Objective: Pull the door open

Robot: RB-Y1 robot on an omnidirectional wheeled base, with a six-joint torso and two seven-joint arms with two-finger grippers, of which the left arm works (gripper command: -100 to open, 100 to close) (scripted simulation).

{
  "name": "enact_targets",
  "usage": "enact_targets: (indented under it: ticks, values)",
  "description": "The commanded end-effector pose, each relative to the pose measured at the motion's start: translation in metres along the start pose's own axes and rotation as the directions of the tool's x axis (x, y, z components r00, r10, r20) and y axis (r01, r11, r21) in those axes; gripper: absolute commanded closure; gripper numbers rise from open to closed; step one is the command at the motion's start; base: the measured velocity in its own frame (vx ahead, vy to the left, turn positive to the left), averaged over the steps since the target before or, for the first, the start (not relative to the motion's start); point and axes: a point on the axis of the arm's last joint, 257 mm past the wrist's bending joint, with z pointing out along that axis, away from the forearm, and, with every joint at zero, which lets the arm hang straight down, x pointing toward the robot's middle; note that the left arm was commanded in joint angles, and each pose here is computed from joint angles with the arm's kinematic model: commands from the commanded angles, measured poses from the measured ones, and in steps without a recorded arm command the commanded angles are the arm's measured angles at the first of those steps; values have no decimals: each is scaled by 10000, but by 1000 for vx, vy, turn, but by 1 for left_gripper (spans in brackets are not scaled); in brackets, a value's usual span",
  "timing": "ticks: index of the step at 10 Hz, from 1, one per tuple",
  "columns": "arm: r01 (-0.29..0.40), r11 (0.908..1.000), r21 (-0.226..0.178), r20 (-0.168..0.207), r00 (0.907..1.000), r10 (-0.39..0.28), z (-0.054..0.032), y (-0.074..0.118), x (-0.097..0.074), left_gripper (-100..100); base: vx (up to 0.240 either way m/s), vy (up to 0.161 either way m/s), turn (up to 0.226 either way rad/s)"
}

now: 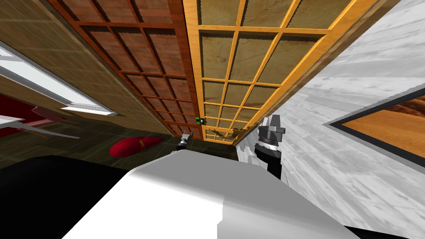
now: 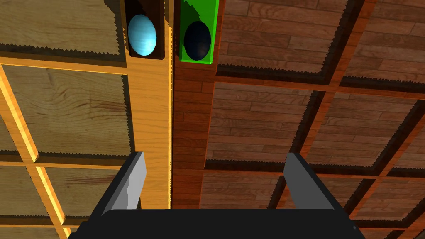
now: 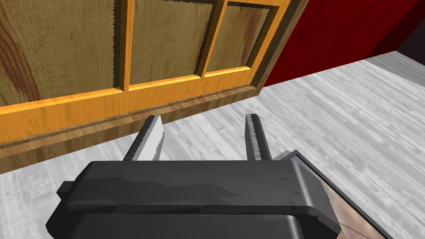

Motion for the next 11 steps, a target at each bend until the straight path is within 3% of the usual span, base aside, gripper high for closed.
enact_targets:
  ticks: [1, 7, 8, 10, 11]
  values:
    - [-251, 9997, -13, -152, 9996, 251, -13, 2, 78, -100, 132, 19, -64]
    - [-748, 9972, 10, -447, 9962, 748, -33, -11, 223, -100, 101, 11, -49]
    - [-873, 9961, -154, -728, 9936, 859, -147, 94, 312, -100, -81, 1, 76]
    - [-977, 9947, -313, -984, 9907, 942, -249, 194, 388, -100, -168, -24, 67]
    - [-1080, 9931, -458, -1215, 9874, 1018, -341, 285, 452, -100, -179, -20, 54]
